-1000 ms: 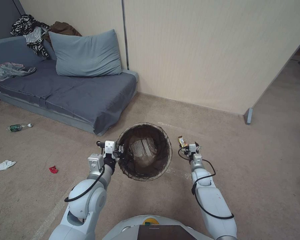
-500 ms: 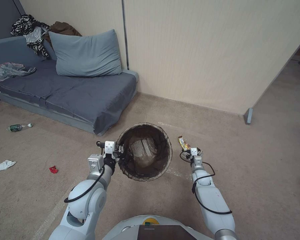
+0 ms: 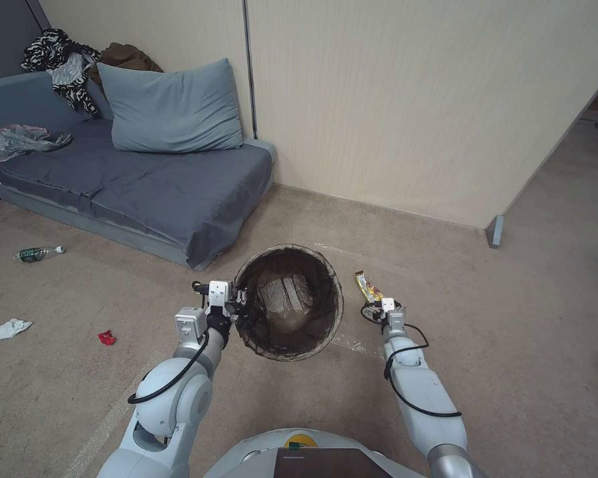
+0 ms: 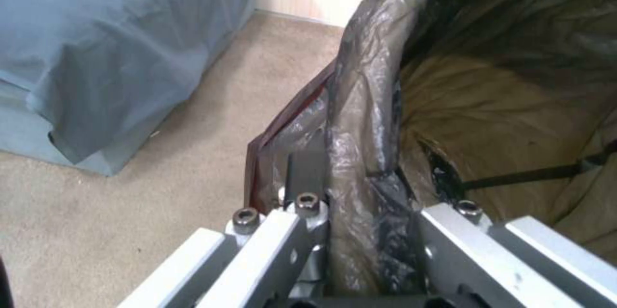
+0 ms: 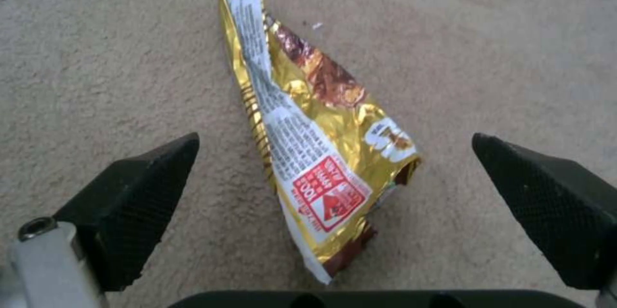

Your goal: Pick up the trash bin, then pick up the garbage from the floor and place it into the trash bin.

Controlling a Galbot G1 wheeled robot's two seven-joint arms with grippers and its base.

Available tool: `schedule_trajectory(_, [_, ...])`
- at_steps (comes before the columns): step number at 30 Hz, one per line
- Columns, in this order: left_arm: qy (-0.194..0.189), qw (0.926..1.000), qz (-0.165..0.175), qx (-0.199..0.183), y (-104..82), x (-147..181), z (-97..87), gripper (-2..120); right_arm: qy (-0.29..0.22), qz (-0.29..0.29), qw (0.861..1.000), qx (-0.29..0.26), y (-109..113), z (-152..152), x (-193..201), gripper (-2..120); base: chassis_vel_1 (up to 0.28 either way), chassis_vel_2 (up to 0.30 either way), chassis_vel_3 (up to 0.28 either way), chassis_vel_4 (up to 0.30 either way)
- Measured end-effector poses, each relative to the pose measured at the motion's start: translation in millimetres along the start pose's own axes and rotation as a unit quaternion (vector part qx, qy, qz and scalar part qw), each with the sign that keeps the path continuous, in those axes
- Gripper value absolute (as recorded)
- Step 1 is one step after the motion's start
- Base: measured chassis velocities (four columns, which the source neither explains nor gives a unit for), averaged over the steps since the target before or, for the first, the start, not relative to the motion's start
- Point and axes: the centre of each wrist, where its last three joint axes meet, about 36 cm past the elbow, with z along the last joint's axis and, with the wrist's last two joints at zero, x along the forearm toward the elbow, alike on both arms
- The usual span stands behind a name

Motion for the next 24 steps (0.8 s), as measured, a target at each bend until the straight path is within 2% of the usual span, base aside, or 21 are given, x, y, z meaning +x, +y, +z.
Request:
schedule_trajectory(10, [0.001, 1.0, -0.001, -0.001, 0.3, 0, 0.3, 0, 0.011, -0.008, 1.0, -0.012, 2, -3, -6, 100, 0.0, 0.0, 0.0, 0.0])
schedule_trajectory(12, [0.001, 1.0, -0.001, -0.001, 0.5, 0, 0.8, 0, 0.011, -0.009, 1.0, -0.013, 2, -4, -7, 94, 0.0, 0.0, 0.0, 0.0])
schedule_trajectory(13, [0.002, 1.0, -0.001, -0.001, 0.5, 0, 1.2, 0, 0.011, -0.009, 1.0, -0.014, 2, -4, -8, 85, 0.0, 0.0, 0.0, 0.0])
schedule_trajectory(14, [0.002, 1.0, -0.001, -0.001, 0.5, 0, 1.2, 0, 0.011, -0.009, 1.0, -0.014, 2, -4, -8, 85, 0.0, 0.0, 0.0, 0.0])
schedule_trajectory(17, [0.003, 1.0, -0.001, -0.001, 0.0, -1, 1.9, 0, 0.013, -0.01, 1.0, -0.016, 3, -3, -11, 69, 0.0, 0.0, 0.0, 0.0])
schedule_trajectory(18, [0.003, 1.0, -0.001, -0.001, 0.0, -1, 1.9, 0, 0.013, -0.01, 1.0, -0.016, 3, -3, -11, 69, 0.0, 0.0, 0.0, 0.0])
schedule_trajectory(21, [0.003, 1.0, -0.001, -0.001, 0.1, -1, 1.9, 0, 0.012, -0.01, 1.0, -0.016, 2, -1, -13, 56, 0.0, 0.0, 0.0, 0.0])
schedule_trajectory(22, [0.003, 1.0, -0.001, -0.001, 0.1, -1, 1.9, 0, 0.012, -0.01, 1.0, -0.016, 2, -1, -13, 56, 0.0, 0.0, 0.0, 0.0])
schedule_trajectory(24, [0.003, 1.0, -0.001, -0.001, 0.3, -1, 2.1, 0, 0.012, -0.009, 1.0, -0.017, 1, 0, -14, 45, 0.0, 0.0, 0.0, 0.0])
